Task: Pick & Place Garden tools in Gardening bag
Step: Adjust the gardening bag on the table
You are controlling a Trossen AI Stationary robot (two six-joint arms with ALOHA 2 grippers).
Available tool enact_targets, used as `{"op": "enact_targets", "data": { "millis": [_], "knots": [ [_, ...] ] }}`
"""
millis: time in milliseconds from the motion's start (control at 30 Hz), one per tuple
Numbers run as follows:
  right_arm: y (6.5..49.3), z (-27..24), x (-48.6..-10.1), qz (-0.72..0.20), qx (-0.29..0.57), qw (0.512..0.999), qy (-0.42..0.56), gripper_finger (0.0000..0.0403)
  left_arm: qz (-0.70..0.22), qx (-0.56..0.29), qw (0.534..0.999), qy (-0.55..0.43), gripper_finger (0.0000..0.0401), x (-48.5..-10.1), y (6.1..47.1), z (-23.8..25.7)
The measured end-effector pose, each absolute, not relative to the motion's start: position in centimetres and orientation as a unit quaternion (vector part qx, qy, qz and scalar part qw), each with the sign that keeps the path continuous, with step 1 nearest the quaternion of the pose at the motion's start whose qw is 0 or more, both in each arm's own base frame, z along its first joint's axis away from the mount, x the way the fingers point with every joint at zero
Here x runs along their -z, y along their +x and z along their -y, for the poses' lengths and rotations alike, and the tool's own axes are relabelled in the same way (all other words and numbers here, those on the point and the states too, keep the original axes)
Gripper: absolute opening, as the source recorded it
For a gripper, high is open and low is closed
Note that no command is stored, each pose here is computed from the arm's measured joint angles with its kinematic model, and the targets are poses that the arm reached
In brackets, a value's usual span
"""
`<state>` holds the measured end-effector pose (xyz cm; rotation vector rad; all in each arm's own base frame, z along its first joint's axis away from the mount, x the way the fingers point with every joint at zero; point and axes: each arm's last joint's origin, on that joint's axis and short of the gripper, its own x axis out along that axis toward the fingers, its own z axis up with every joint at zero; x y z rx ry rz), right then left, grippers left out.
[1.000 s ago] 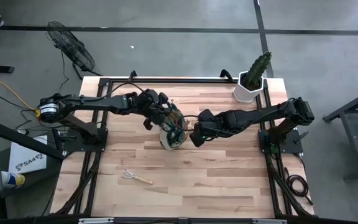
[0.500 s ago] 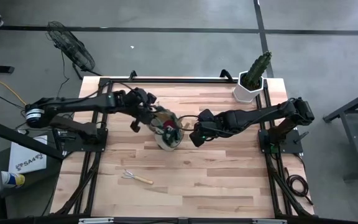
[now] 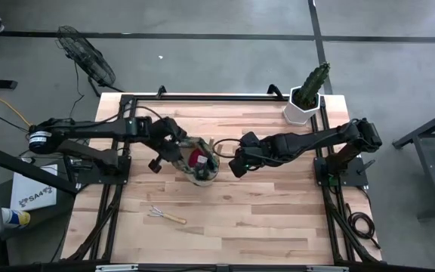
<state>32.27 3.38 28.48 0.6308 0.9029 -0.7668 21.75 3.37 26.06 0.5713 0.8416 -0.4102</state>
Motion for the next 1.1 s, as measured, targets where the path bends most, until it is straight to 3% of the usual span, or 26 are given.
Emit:
{"op": "enact_targets", "data": {
  "millis": [667, 1100],
  "knots": [
    [32.0, -3.7, -28.4, -0.407, 0.381, 0.768, 0.316, 0.0126, -0.303, 0.219, 0.896, 0.241, 0.0, -27.3, 23.7, 2.4],
    [29.1, -9.0, -28.0, -0.41, 0.432, 0.736, 0.321, 0.0126, -0.251, 0.188, 0.927, 0.207, 0.0, -26.2, 27.5, 2.9]
  ]
}}
